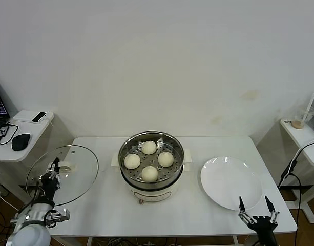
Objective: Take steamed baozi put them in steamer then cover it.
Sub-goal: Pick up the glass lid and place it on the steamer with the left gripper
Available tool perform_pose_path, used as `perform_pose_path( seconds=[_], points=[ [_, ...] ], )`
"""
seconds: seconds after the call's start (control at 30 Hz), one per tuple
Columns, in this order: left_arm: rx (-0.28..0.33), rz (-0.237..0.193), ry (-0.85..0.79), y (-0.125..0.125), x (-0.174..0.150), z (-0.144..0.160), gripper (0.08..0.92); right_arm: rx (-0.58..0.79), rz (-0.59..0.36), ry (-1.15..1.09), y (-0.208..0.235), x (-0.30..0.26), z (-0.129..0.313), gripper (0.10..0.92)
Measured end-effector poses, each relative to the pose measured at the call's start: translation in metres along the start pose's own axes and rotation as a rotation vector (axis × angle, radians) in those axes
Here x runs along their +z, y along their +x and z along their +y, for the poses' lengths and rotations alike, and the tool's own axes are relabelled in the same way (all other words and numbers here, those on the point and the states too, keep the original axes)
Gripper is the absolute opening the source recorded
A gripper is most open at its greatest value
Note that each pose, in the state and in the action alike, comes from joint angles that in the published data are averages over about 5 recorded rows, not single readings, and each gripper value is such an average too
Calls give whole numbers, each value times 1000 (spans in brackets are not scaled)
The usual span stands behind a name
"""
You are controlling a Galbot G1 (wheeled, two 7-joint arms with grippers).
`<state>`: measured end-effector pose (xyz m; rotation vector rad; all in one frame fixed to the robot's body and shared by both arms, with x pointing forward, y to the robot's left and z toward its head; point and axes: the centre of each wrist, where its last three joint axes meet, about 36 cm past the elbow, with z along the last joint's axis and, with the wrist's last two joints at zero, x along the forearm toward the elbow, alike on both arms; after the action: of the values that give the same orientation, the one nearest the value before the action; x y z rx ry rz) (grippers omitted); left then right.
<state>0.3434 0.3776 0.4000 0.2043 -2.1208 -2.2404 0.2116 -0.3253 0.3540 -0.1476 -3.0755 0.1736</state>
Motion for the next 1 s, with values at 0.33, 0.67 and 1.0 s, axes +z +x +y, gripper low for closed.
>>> perform_pose_path(
  seconds=[0.33, 0.67, 1.0],
  points=[
    [-38, -107, 48, -2, -44, 52, 138, -17, 18, 21, -1, 1, 12, 823],
    [-23, -215, 120, -25, -101, 65, 138, -25, 50, 65, -9, -7, 25, 823],
    [33, -226, 138, -40, -159, 65, 138, -42, 82, 82, -19, -4, 39, 823]
  ],
)
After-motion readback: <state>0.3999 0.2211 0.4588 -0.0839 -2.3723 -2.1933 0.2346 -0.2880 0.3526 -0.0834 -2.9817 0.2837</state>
